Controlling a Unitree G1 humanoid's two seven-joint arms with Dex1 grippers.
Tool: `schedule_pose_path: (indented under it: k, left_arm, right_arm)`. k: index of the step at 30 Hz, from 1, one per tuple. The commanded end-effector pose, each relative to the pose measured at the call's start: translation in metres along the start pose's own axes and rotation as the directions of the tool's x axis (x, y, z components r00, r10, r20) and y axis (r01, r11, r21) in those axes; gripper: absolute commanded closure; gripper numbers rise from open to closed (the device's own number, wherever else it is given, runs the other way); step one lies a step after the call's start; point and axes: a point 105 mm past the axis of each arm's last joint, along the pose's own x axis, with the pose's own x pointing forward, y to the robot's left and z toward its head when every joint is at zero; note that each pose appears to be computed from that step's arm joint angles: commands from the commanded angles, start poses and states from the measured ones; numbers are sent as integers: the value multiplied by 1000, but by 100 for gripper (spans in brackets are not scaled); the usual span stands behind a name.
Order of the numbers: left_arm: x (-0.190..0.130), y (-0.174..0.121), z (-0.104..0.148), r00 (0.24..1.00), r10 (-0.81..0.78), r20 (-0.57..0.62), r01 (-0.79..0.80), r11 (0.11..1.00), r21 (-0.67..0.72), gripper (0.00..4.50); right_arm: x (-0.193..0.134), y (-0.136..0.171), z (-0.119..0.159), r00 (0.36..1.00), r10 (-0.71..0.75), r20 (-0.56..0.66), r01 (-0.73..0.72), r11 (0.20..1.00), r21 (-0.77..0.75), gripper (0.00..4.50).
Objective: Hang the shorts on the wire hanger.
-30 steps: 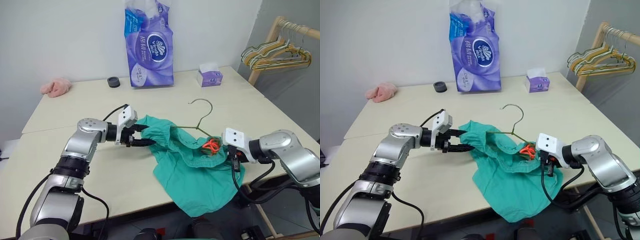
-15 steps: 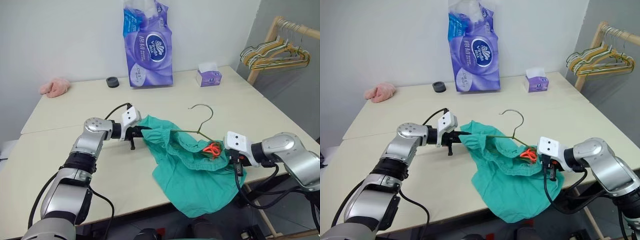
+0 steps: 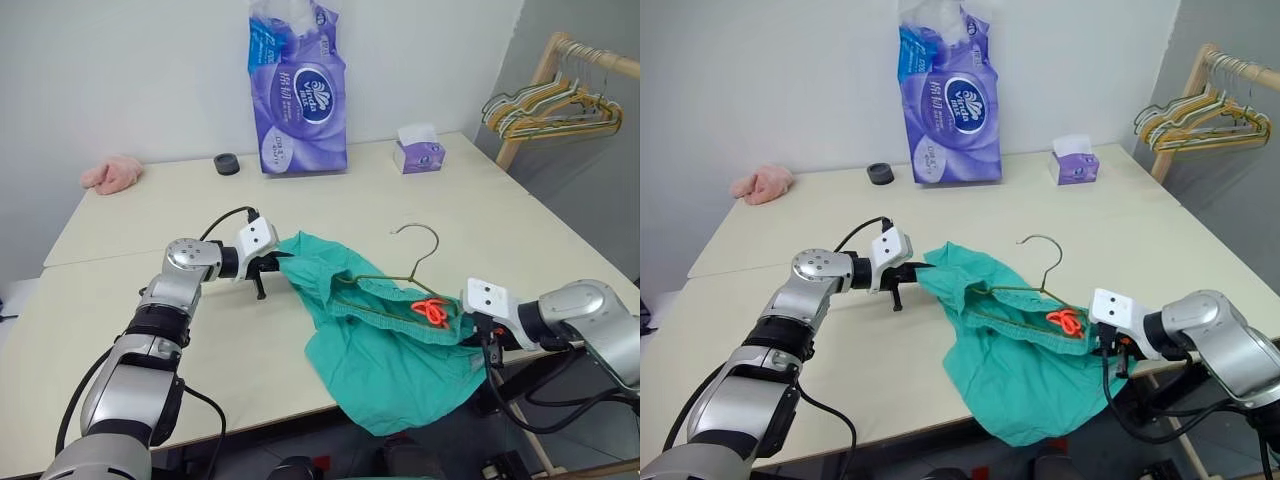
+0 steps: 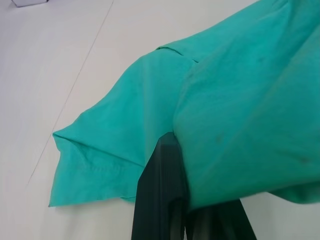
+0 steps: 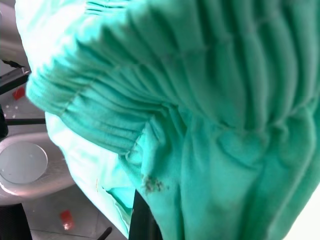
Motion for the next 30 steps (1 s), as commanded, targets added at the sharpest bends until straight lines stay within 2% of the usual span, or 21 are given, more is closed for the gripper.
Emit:
schedule_pose_path:
  k: [1,7,9,12,15,18,21,23,25,27,30]
  left_arm:
    - [1,4,24,997,12,72,-15,999,41,449]
    - [5,-7,31,994,-26,110,24,1000,19,449]
    - [2,-7,16,999,-12,52,10,999,33,449]
    - [-3,-5,1,1000,26,-4,-26,997,70,392]
    - [-5,6,1,994,113,-3,-112,988,103,307]
    - [-17,19,-1,985,172,1,-172,984,55,218]
    - [-42,36,5,967,247,67,-242,968,-72,218]
    - [-41,25,18,970,196,142,-176,975,-138,218]
    - [-33,-1,33,976,75,204,-44,987,-156,218]
    - [-21,-30,54,962,-46,269,90,984,-156,218]
    - [-9,-62,77,931,-176,318,223,968,-116,218]
  right_arm:
    - [-6,-7,18,998,-45,52,47,998,-41,450]
    - [-4,-7,17,998,-48,51,50,998,-34,450]
    - [-4,-7,18,997,-50,64,51,998,-22,450]
    - [-5,-6,20,996,-43,79,44,999,-6,450]
    - [-6,-5,20,996,-42,82,42,999,-1,450]
    - [-7,-3,21,994,-43,103,42,999,13,450]
    - [-11,-1,21,985,-73,154,58,993,104,450]
    - [-15,-2,17,977,-120,175,86,978,191,450]
    - [-22,-4,11,966,-179,187,118,947,299,450]
    - [-30,-8,-4,953,-269,141,182,878,443,450]
    - [-40,-5,-18,938,-333,94,223,789,573,450]
